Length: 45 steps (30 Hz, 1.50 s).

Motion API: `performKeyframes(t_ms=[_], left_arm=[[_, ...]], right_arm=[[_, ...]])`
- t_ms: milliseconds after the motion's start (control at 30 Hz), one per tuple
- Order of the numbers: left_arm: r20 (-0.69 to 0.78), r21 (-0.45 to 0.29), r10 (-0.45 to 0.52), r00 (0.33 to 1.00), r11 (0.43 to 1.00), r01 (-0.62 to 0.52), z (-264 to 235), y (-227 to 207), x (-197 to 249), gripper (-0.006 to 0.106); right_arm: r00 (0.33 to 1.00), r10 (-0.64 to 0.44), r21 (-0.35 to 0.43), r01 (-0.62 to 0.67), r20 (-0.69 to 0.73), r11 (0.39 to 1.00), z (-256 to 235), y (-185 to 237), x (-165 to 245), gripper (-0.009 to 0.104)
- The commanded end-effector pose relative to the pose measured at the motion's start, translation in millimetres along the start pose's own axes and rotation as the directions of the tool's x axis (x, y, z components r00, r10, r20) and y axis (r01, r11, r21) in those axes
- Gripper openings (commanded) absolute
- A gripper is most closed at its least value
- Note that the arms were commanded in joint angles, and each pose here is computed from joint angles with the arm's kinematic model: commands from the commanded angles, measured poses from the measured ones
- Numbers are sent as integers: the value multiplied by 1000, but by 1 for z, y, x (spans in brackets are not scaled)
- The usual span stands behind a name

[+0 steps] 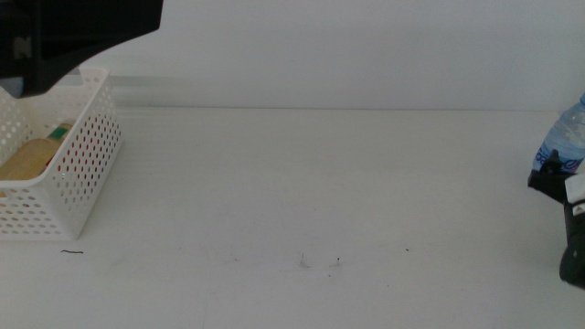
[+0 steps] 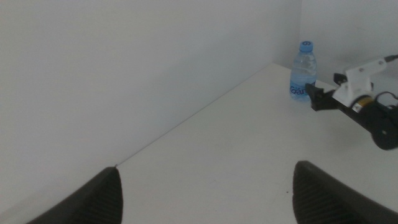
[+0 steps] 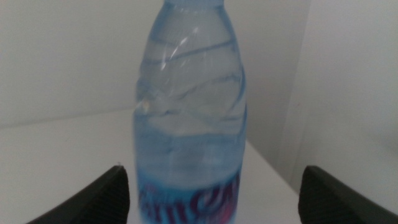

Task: Use arms to grab the bottles and put them into the dustbin to the left of the table.

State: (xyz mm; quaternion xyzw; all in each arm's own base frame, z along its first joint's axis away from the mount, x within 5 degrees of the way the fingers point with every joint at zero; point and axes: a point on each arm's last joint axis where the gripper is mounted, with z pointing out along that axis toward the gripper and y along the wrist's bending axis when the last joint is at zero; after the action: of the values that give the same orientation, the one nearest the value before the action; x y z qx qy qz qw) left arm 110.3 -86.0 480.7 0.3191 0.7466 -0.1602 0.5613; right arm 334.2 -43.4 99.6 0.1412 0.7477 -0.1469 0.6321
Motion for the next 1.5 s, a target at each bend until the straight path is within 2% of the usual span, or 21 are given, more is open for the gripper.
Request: performKeyframes(t_ms=[0, 233, 333, 367, 433, 500, 533, 633, 700, 833, 967, 1100, 1333, 1467], left_arm=[[20, 5, 0, 1000, 1000, 0, -1, -1, -2, 94], [19, 5, -2, 1000, 1000, 2, -1, -1, -2, 94], [19, 5, -2, 1000, 1000, 2, -1, -1, -2, 94], [19, 5, -2, 1000, 1000, 2, -1, -1, -2, 94], [19, 5, 0, 1000, 1000, 0, -1, -1, -2, 94], [19, 5, 0, 1000, 1000, 0, -1, -1, -2, 94], [19, 5, 0, 1000, 1000, 0, -1, -1, -2, 94], [19, 5, 0, 1000, 1000, 0, -1, -1, -2, 94], [19, 5, 0, 1000, 1000, 0, -1, -1, -2, 94], [19, 5, -2, 1000, 1000, 2, -1, -1, -2, 94], [19, 5, 0, 1000, 1000, 0, -1, -1, -2, 94], [19, 5, 1, 1000, 1000, -1, -1, -1, -2, 94], [19, 5, -1, 1000, 1000, 1, -1, -1, -2, 94], [21, 3, 0, 1000, 1000, 0, -1, -1, -3, 94]], right_arm=[[1000, -9, 28, 9, 9, 1000, 14, 0, -1, 89], [998, -66, -2, 66, -6, 998, 55, 18, -4, 89], [996, -83, -4, 83, -45, 997, 68, 23, -4, 83], [993, -98, -4, 98, -58, 995, 71, 24, -5, 76], [988, -137, -4, 137, -74, 991, 74, 25, -6, 50], [984, -163, -5, 163, -66, 987, 74, 25, -9, 12], [985, -163, -5, 163, -61, 987, 74, 25, -11, -4], [988, -151, -36, 149, -45, 988, 69, 36, -22, -2], [987, -160, -98, 156, -30, 983, 61, 54, -35, -2], [981, -185, -322, 196, 64, 926, 31, 110, -61, -2], [986, -110, -566, 163, 126, 808, -11, 182, -78, -2], [983, -117, -725, 183, 141, 664, -46, 240, -79, -2], [974, -174, -820, 215, 143, 530, -77, 308, -51, -2], [972, -190, -836, 217, 137, 504, -82, 324, -35, -2]])
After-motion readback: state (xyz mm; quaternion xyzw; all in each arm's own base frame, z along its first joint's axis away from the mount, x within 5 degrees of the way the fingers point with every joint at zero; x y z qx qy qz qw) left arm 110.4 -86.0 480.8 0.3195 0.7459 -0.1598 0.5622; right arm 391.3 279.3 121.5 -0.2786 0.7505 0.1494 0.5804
